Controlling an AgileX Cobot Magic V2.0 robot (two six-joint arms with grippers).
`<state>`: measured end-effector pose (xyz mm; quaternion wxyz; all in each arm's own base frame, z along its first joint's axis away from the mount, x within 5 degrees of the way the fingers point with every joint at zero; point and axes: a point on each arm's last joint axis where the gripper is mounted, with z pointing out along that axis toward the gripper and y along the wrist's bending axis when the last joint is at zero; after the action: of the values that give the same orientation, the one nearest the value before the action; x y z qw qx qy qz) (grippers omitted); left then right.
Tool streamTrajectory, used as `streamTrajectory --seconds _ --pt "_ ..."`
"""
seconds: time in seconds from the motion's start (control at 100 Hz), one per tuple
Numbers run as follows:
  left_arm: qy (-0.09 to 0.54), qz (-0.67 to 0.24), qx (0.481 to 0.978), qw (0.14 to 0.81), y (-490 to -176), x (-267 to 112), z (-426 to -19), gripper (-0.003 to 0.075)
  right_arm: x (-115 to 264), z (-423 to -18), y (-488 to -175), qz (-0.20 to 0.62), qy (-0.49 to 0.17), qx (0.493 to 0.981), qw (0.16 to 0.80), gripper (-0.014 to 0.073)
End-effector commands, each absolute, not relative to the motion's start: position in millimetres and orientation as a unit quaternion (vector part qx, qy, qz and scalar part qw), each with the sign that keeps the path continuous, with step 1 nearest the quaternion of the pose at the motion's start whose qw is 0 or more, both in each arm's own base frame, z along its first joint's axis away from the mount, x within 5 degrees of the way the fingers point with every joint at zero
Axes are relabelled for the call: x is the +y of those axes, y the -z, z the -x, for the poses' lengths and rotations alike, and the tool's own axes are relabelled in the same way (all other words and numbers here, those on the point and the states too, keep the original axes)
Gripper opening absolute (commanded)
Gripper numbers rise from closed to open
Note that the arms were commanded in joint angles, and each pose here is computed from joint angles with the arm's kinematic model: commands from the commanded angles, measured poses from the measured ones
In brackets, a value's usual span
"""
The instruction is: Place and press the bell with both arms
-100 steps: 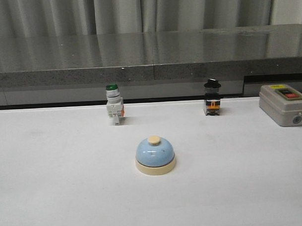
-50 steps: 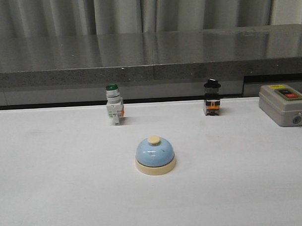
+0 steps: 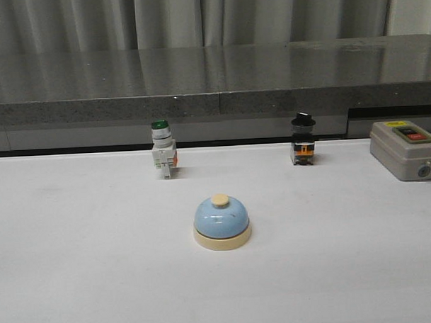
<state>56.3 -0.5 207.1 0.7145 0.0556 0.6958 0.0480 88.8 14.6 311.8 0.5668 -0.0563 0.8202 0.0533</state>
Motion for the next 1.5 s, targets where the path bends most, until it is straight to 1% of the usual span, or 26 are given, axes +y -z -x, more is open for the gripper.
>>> streamTrajectory --seconds 0.0,0.23,0.31,0.42,0.56,0.71,0.95,1.1,1.17,1.49 --pt "-0.043 -0.053 0.669 0.74 -202.8 -1.3 -55.3 -0.002 14.1 -90.5 -325.9 0.055 -0.051 0.793 0.605 -0.006" --pt "-0.043 -0.053 0.669 0.74 -202.8 -1.3 -55.3 -0.002 14.0 -90.5 -323.0 0.056 -0.05 0.789 0.61 -0.006" --pt "-0.043 -0.053 0.669 0.74 -202.8 -1.3 -55.3 -0.002 13.7 -88.2 -318.4 0.057 -0.051 0.773 0.63 -0.006" --pt "-0.043 -0.053 0.669 0.74 -202.8 -1.3 -55.3 -0.002 12.2 -79.6 -309.9 0.054 -0.054 0.739 0.669 -0.006" --pt "-0.043 -0.053 0.669 0.74 -202.8 -1.3 -55.3 -0.002 7.9 -68.9 -287.9 0.039 -0.044 0.711 0.701 -0.006" --pt "-0.043 -0.053 0.669 0.74 -202.8 -1.3 -55.3 -0.002 4.8 -60.2 -261.8 0.026 -0.033 0.699 0.714 -0.006" --pt "-0.043 -0.053 0.669 0.74 -202.8 -1.3 -55.3 -0.002 4.6 -51.6 -231.0 0.006 -0.059 0.673 0.737 -0.006" --pt "-0.043 -0.053 0.669 0.74 -202.8 -1.3 -55.3 -0.002 4.8 -53.2 -214.5 0.006 -0.059 0.667 0.742 -0.006" --pt "-0.043 -0.053 0.669 0.74 -202.8 -1.3 -55.3 -0.002 4.8 -54.0 -210.9 0.006 -0.059 0.667 0.743 -0.006" --pt "-0.043 -0.053 0.669 0.74 -202.8 -1.3 -55.3 -0.002 4.8 -53.8 -212.1 0.006 -0.059 0.663 0.746 -0.006"
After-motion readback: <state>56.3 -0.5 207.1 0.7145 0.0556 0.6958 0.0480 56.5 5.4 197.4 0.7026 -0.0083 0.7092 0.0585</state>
